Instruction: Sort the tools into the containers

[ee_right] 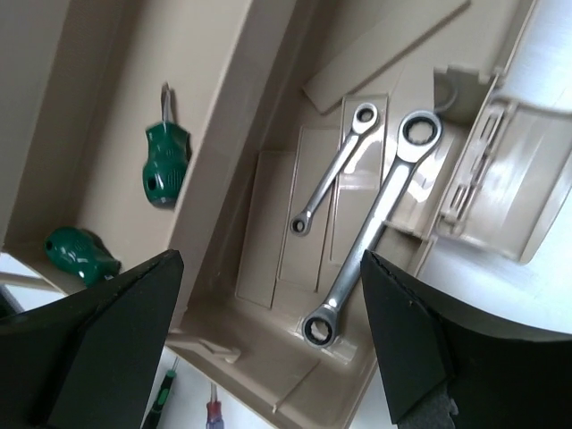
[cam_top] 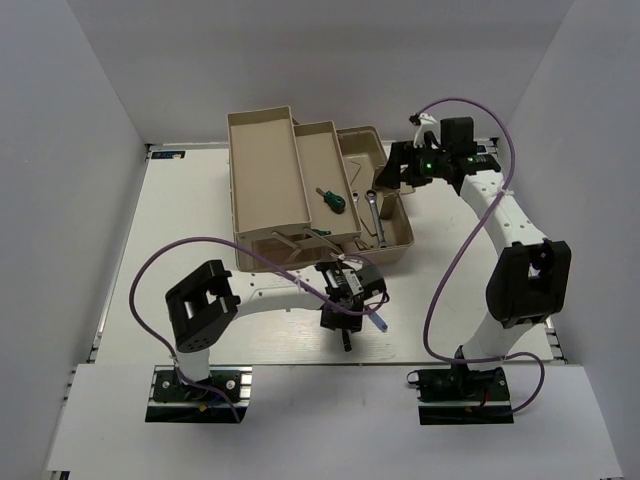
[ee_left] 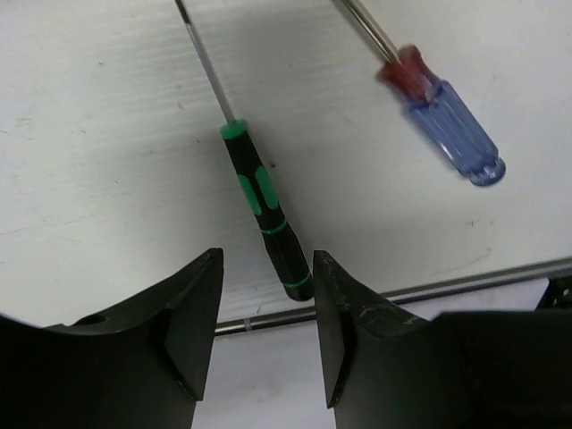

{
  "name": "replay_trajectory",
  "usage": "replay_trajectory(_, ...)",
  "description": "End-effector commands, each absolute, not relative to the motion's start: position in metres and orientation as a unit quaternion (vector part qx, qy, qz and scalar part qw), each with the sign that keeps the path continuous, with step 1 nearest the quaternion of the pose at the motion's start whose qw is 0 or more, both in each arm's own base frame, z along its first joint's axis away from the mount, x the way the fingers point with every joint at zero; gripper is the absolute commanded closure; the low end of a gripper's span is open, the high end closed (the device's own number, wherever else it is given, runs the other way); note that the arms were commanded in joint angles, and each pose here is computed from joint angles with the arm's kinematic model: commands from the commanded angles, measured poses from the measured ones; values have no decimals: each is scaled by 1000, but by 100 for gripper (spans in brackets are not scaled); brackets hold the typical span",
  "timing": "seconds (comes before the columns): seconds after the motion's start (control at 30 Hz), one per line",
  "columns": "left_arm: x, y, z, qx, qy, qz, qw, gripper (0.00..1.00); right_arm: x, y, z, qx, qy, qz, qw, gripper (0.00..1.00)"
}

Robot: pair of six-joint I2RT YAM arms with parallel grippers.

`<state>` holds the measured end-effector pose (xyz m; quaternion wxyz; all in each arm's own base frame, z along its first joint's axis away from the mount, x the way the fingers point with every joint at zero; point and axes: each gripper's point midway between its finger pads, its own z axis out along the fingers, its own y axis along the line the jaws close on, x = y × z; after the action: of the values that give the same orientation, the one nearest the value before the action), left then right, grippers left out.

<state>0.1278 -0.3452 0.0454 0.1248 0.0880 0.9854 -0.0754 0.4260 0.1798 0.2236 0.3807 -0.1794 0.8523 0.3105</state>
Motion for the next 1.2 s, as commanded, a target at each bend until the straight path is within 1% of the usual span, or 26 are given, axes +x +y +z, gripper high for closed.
replay_trajectory(0.0, 138, -346, 47, 57, 984, -63, 155, 45, 416, 180, 244, -189, 832, 334, 401, 14)
replay_trajectory(0.03, 139, -348, 48, 56, 984, -68, 158, 45, 409, 177, 236, -185, 837, 335, 392, 14)
replay_trajectory(0.13, 141, -353, 31, 55, 982, -76, 161, 45, 393, 174, 237, -191, 835, 336, 391, 14)
replay_trajectory(0.27, 135, -347, 13, 63, 985, -55, 151, 45, 378, 166, 231, -196, 841, 326, 384, 14)
replay_trajectory(0.33, 128, -339, 5, 68, 986, -45, 146, 49, 367, 163, 233, -199, 845, 320, 381, 14)
replay_trajectory(0.37, 127, -337, 2, 69, 986, -44, 146, 51, 362, 160, 233, -213, 842, 311, 387, 16)
replay_trajectory(0.43, 123, -327, -2, 79, 985, -33, 147, 57, 350, 155, 235, -225, 843, 299, 387, 24)
replay_trajectory(0.47, 123, -322, -6, 84, 985, -24, 148, 68, 344, 153, 230, -229, 846, 294, 383, 29)
replay_trajectory(0.5, 121, -317, -3, 89, 984, -28, 151, 75, 337, 150, 243, -234, 838, 289, 398, 44)
replay_trajectory(0.53, 120, -314, -1, 89, 984, -29, 151, 80, 329, 148, 239, -239, 841, 286, 391, 51)
replay_trajectory(0.57, 120, -313, 1, 99, 982, -36, 155, 91, 322, 148, 237, -241, 844, 287, 383, 57)
replay_trajectory(0.6, 118, -307, -1, 99, 982, -34, 155, 94, 311, 145, 241, -252, 840, 282, 388, 62)
replay_trajectory(0.63, 116, -310, 6, 109, 980, -47, 161, 97, 304, 145, 237, -254, 843, 286, 379, 69)
replay_trajectory(0.67, 117, -311, 11, 114, 978, -53, 164, 100, 292, 143, 232, -253, 850, 290, 360, 71)
replay_trajectory(0.73, 116, -313, 21, 139, 973, -65, 173, 100, 275, 141, 225, -281, 845, 285, 354, 71)
replay_trajectory(0.77, 115, -320, 39, 150, 967, -89, 186, 100, 268, 138, 224, -285, 845, 281, 355, 60)
replay_trajectory(0.8, 118, -325, 53, 167, 960, -104, 198, 100, 250, 134, 207, -304, 851, 279, 324, 45)
replay_trajectory(0.83, 121, -329, 65, 172, 955, -116, 212, 100, 242, 133, 203, -314, 852, 277, 315, 28)
replay_trajectory(0.87, 125, -332, 82, 177, 950, -126, 226, 100, 226, 133, 195, -335, 849, 288, 291, 10)
replay_trajectory(0.93, 128, -335, 120, 200, 932, -154, 259, 100, 191, 129, 178, -367, 849, 305, 230, 10)
replay_trajectory(1.03, 139, -339, 171, 218, 909, -179, 306, 100, 165, 124, 160, -367, 856, 314, 188, 10)
replay_trajectory(1.07, 146, -338, 200, 211, 900, -196, 328, 100, 162, 122, 158, -374, 853, 307, 194, 10)
replay_trajectory(1.13, 153, -334, 227, 207, 890, -204, 352, 100, 161, 119, 155, -386, 850, 293, 206, 10)
replay_trajectory(1.17, 159, -330, 254, 190, 879, -215, 381, 100, 155, 118, 147, -390, 849, 292, 202, 14)
